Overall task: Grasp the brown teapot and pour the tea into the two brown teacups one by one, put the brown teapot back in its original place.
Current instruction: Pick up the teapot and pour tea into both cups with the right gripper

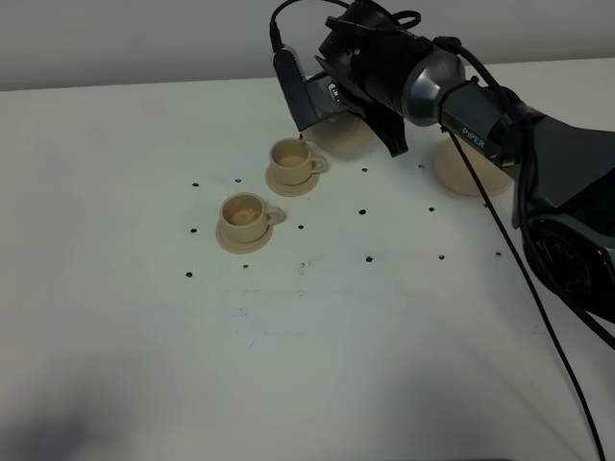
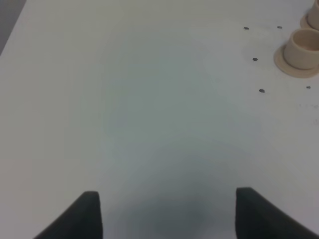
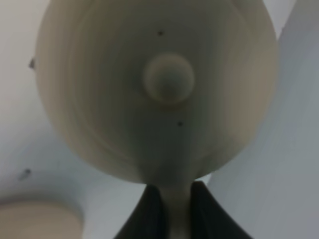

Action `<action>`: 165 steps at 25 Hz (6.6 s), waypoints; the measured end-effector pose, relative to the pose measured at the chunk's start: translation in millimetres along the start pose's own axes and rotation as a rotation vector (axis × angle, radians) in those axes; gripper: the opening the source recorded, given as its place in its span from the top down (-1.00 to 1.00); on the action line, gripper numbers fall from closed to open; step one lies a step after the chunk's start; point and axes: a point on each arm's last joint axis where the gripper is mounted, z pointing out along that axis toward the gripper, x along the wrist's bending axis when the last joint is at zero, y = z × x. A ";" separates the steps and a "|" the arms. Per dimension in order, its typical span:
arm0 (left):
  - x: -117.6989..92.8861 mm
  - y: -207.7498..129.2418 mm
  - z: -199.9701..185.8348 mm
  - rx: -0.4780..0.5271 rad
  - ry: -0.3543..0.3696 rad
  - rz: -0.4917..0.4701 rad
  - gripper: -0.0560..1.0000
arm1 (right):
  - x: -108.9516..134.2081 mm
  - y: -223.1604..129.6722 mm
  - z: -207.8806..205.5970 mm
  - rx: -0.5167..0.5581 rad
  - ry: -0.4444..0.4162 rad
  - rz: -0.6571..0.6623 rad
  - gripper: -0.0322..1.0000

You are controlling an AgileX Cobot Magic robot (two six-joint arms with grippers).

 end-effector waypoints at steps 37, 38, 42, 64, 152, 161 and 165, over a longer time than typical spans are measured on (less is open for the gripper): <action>0.0 0.0 0.0 0.000 0.000 0.000 -0.22 | -5.9 30.4 -10.5 0.165 -0.190 -0.339 0.76; 0.0 0.0 0.0 0.000 0.000 0.000 -0.22 | -6.3 31.5 -11.1 0.164 -0.197 -0.344 0.76; 0.0 0.0 0.0 0.000 0.000 0.000 -0.22 | -7.7 32.4 -12.0 0.169 -0.214 -0.356 0.76; 0.0 0.0 0.0 0.000 0.000 0.000 -0.22 | -10.5 34.0 -17.1 0.236 -0.247 -0.457 0.76; 0.1 0.0 0.0 0.000 0.001 0.000 -0.22 | 26.8 -13.6 -41.7 -0.104 0.447 0.829 0.76; 0.1 0.0 0.0 0.000 0.001 0.000 -0.22 | 15.3 -3.3 -91.2 -0.149 0.336 0.752 0.76; 0.1 0.0 0.0 0.000 0.001 0.000 -0.22 | 23.0 10.4 -109.8 -0.157 0.325 0.708 0.76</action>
